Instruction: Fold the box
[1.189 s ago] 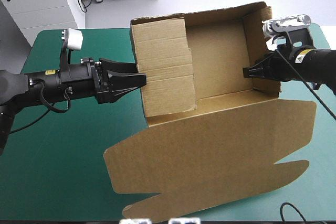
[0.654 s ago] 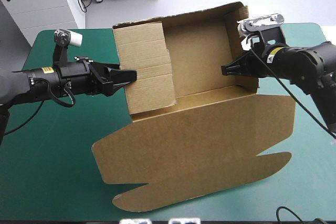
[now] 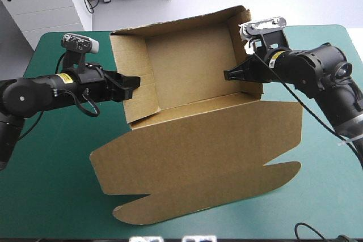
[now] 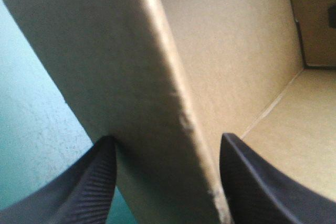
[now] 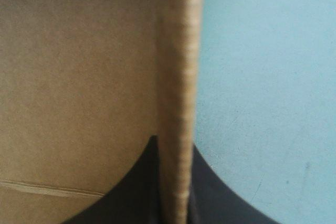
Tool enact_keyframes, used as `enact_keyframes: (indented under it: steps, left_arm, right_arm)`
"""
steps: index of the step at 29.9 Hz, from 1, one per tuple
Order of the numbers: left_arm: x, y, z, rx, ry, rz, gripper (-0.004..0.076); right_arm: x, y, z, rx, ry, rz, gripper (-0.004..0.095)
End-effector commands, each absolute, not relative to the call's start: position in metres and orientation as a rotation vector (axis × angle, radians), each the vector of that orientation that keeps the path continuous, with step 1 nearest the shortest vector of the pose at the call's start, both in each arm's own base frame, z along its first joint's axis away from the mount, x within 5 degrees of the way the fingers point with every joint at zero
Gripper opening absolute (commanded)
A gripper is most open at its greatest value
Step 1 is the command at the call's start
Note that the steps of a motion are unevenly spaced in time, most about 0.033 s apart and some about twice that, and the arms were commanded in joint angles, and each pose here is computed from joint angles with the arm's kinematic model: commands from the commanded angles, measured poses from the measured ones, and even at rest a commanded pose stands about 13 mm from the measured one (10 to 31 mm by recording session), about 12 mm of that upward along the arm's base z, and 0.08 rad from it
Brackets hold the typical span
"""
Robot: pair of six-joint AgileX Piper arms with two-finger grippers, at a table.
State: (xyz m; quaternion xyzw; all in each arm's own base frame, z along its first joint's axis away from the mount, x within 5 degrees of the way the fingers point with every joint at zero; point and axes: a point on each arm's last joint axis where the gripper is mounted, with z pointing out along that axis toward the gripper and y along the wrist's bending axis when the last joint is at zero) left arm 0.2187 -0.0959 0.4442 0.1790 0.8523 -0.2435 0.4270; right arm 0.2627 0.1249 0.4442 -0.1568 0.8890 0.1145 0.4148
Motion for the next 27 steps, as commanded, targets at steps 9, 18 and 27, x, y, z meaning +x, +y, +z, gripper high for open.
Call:
enact_keyframes:
  steps: [9, 18, 27]
  left_arm:
    - [0.229, -0.117, 0.448, 0.428, 2.122, -0.296, 0.0406]
    - [0.232, -0.12, 0.447, 0.337, 2.13, -0.294, 0.0272]
    - [0.238, -0.126, 0.444, 0.341, 2.125, -0.327, -0.0004]
  right_arm:
    - [0.253, 0.124, 0.471, -0.332, 2.097, 0.386, -0.0012]
    - [0.255, 0.125, 0.468, -0.336, 2.117, 0.376, -0.0012]
    - [0.277, 0.135, 0.44, -0.383, 2.235, 0.324, -0.0012]
